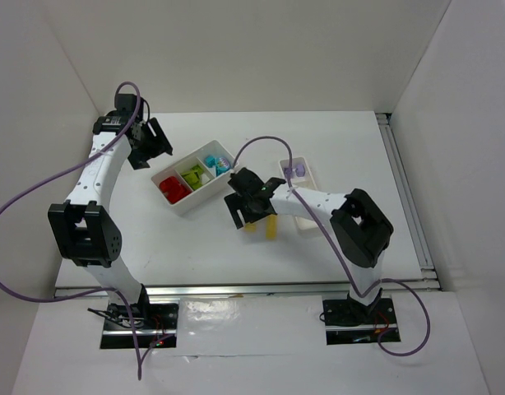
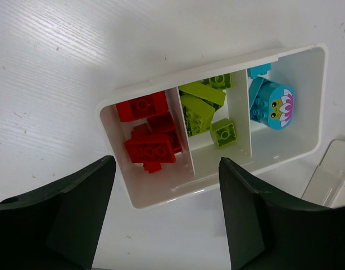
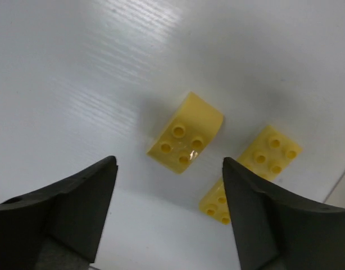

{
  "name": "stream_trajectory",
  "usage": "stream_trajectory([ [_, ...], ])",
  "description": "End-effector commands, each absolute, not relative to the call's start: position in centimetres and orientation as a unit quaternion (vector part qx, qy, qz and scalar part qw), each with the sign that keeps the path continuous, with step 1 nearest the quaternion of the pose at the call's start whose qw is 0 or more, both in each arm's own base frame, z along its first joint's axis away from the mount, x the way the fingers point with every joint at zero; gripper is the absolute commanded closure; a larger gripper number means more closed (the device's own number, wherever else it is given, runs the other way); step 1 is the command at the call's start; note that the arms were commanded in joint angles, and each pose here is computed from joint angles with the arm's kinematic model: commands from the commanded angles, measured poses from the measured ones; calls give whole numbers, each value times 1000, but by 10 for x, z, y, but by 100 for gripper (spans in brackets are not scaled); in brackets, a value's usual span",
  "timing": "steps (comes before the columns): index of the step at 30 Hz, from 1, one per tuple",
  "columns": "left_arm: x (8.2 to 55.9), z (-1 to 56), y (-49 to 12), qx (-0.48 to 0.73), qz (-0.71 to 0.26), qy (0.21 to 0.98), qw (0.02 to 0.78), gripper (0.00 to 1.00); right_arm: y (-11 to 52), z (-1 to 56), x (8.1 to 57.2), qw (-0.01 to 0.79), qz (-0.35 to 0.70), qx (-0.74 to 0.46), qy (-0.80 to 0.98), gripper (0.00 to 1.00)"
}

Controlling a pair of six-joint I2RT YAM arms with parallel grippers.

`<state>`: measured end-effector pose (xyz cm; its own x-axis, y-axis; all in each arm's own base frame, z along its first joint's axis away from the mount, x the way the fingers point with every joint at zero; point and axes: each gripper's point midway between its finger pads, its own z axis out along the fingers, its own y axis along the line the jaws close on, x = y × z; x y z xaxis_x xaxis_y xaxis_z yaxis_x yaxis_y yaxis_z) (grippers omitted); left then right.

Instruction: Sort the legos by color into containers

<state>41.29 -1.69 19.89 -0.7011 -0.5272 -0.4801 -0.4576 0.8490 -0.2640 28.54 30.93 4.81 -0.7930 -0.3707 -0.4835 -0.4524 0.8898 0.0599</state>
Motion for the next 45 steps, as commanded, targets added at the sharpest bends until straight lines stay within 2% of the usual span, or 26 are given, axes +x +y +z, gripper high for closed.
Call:
stream_trajectory([
  [1, 420, 203, -18, -269, -66, 916, 290, 16, 302, 65, 297, 271, 58, -193, 941, 15],
  [6, 422, 206, -18, -268, -67, 915, 294, 16, 302, 37, 291, 227, 40, -193, 954, 14],
  [14, 422, 205, -18, -268, -67, 915, 294, 16, 310, 22, 282, 208, 66, -195, 956, 29],
  [18, 422, 205, -18, -268, -67, 915, 294, 16, 314, 16, 287, 206, 64, -200, 956, 42],
  [19, 422, 205, -18, -268, -67, 915, 294, 16, 314, 16, 287, 206, 64, -200, 956, 49],
  [23, 422, 205, -18, -268, -67, 915, 294, 16, 314, 36, 308, 244, 37, -204, 947, 69],
  [24, 422, 205, -18, -268, -67, 915, 294, 16, 311, 47, 318, 261, 34, -198, 944, 70],
  [28, 421, 209, -18, -268, -68, 914, 298, 16, 284, 108, 346, 336, 33, -162, 927, 70],
  [32, 422, 213, -21, -265, -79, 913, 299, 18, 228, 158, 373, 393, 20, -105, 913, 69],
  [37, 424, 212, -30, -255, -83, 914, 303, 16, 152, 145, 389, 364, -20, -33, 930, 69],
  [44, 425, 208, -36, -249, -88, 917, 298, 16, 131, 106, 382, 313, -27, -21, 949, 69],
  [45, 426, 211, -36, -249, -89, 916, 302, 16, 131, 106, 382, 313, -27, -21, 949, 66],
])
